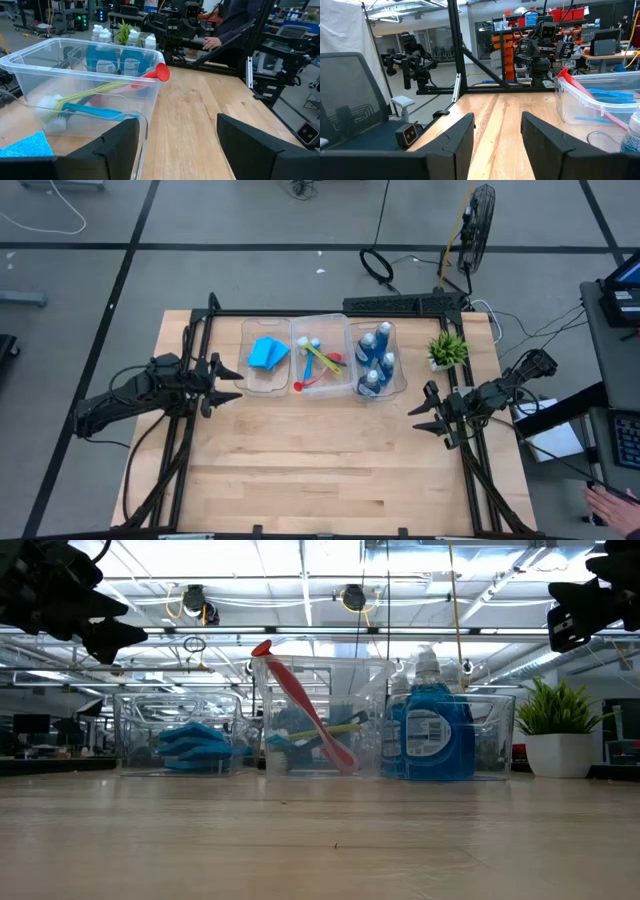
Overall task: Pick & Place Kitchen Sink Supplies
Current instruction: Return to Home Position
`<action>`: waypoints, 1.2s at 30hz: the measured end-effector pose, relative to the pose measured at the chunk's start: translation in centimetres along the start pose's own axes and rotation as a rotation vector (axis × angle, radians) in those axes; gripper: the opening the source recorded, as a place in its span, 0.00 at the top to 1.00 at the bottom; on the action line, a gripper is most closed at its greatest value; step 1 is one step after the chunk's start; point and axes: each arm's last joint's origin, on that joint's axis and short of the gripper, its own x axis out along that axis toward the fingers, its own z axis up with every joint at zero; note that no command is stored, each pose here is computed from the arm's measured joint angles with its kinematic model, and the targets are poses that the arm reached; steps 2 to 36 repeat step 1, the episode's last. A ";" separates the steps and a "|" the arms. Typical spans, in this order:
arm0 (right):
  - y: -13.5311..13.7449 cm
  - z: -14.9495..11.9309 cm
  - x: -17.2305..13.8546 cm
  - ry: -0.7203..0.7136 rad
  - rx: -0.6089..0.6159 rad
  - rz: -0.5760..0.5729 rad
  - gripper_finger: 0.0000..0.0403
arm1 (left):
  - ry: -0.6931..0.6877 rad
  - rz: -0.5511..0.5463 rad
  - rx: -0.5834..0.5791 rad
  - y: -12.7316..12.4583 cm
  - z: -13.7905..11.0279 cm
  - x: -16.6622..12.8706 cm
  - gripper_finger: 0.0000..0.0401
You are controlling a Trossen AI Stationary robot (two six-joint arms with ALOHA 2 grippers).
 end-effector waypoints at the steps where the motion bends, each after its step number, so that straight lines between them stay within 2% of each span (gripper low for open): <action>1: 0.0 0.0 0.0 0.000 0.000 0.000 0.62 | 0.001 0.000 0.000 0.0 0.0 0.0 0.33; 36: 0.0 0.0 0.0 0.000 0.000 0.000 0.62 | 0.001 0.000 0.000 0.0 0.0 0.0 0.33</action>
